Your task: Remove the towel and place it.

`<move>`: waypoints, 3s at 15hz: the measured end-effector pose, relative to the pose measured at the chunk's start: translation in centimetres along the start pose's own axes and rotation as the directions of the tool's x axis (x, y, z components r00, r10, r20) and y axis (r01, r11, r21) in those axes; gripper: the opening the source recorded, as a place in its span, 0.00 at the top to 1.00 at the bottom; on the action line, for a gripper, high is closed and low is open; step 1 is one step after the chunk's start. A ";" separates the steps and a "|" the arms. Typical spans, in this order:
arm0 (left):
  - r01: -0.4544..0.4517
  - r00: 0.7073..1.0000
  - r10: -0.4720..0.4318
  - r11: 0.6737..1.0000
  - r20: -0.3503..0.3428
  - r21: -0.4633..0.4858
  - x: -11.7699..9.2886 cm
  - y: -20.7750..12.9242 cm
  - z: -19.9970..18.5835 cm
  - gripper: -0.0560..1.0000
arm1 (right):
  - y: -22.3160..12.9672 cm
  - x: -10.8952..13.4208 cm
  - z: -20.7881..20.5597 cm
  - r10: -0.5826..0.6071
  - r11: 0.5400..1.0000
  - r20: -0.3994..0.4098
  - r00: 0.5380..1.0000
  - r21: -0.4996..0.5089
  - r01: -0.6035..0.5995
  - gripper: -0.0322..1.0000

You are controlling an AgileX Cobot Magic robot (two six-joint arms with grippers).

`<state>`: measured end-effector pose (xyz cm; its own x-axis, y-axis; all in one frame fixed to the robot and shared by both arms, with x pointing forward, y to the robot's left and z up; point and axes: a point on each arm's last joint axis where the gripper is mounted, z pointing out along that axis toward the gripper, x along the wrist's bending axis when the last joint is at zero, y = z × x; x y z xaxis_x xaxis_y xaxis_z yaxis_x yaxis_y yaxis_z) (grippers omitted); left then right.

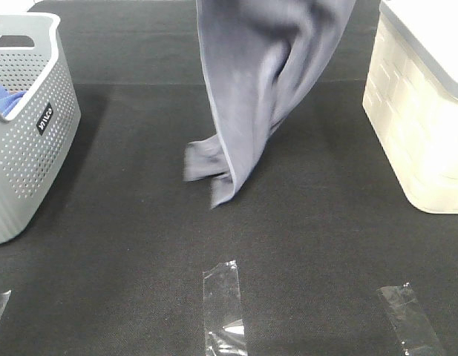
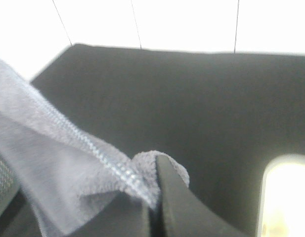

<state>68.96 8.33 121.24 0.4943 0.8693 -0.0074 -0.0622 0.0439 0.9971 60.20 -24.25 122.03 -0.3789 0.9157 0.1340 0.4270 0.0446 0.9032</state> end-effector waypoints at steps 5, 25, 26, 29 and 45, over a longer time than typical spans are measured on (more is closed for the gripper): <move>-0.428 0.904 0.426 0.897 -0.043 -0.108 -0.7 6.6 -4.1 0.95 | 2.7 1.2 -2.1 -0.070 0.995 -0.048 0.996 -0.074 0.066 0.97; -0.161 0.967 0.254 0.702 -0.033 0.694 2.2 -12.9 0.9 0.95 | -7.8 -3.0 10.7 0.194 0.818 0.017 0.981 0.550 -0.171 0.97; -0.156 0.966 0.251 0.764 -0.066 0.626 3.3 -13.5 1.8 0.95 | -8.2 -3.7 12.3 0.178 0.853 0.032 0.983 0.493 -0.171 0.97; -0.184 0.964 0.219 0.959 -0.151 0.216 6.1 -10.6 3.6 0.95 | -5.5 -4.8 14.1 0.094 0.971 0.054 0.994 0.215 -0.103 0.97; -0.013 0.991 0.101 0.737 -0.092 0.675 3.5 -6.0 -0.3 0.95 | -0.5 -0.8 5.2 0.063 0.900 -0.049 0.997 0.435 -0.036 0.97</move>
<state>70.76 11.24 115.18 0.4034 0.9109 0.0869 0.5336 -0.3113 0.7864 64.57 -22.94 119.35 -0.3909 0.8960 0.2107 0.7548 0.1810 0.6305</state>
